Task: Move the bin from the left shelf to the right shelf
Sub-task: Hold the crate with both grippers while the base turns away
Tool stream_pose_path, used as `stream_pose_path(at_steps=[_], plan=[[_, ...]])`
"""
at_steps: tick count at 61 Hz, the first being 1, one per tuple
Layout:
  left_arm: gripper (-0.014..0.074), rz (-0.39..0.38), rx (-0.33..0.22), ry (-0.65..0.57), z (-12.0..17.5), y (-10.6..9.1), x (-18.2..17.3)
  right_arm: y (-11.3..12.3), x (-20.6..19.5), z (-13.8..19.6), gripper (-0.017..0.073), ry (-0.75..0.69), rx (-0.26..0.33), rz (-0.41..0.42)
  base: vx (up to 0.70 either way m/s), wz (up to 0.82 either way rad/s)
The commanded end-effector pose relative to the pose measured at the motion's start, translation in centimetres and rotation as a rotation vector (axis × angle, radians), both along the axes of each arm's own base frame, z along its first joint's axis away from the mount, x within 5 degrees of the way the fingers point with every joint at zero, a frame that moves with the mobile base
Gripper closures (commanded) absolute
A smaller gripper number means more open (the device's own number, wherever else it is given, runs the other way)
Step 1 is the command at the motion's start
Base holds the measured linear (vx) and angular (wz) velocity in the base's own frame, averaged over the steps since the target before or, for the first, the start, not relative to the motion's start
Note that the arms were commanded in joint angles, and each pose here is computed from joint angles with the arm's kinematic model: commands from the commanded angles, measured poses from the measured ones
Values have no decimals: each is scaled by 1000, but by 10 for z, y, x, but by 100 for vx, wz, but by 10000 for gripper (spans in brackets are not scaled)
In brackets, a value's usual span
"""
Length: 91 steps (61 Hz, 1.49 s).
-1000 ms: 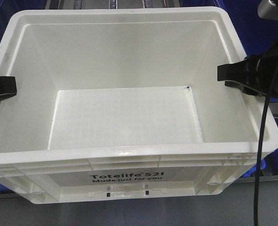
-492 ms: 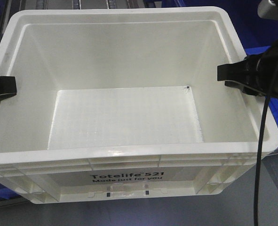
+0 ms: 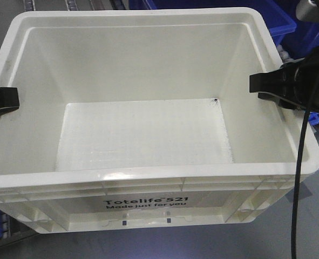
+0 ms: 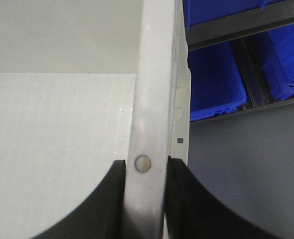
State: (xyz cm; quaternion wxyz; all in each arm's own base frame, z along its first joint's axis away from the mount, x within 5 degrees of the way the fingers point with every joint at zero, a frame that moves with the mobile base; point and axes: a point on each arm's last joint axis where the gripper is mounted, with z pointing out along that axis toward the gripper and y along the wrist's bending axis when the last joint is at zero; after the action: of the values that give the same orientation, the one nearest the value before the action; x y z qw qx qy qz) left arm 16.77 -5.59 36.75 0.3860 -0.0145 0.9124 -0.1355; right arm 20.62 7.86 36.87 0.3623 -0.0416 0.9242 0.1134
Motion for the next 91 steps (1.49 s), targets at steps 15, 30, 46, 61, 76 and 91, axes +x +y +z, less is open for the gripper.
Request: stream_pose_path(at_steps=[15,30,46,61,76,91], plan=[[489,2,68,-172,22,8,0,-10,1,28,564,-217,-54,3,-6,-34],[489,2,68,-172,22,8,0,-10,1,28,564,-217,-54,3,-6,-38],[489,2,68,-172,22,8,0,-10,1,28,564,-217,-54,3,-3,-45],[489,2,68,-172,22,8,0,-10,1,28,564,-217,-54,3,1,-54],[489,2,68,-172,22,8,0,-10,1,28,564,-217,-54,3,7,-55],[489,2,68,-172,22,8,0,-10,1,28,564,-217,-54,3,9,-44]])
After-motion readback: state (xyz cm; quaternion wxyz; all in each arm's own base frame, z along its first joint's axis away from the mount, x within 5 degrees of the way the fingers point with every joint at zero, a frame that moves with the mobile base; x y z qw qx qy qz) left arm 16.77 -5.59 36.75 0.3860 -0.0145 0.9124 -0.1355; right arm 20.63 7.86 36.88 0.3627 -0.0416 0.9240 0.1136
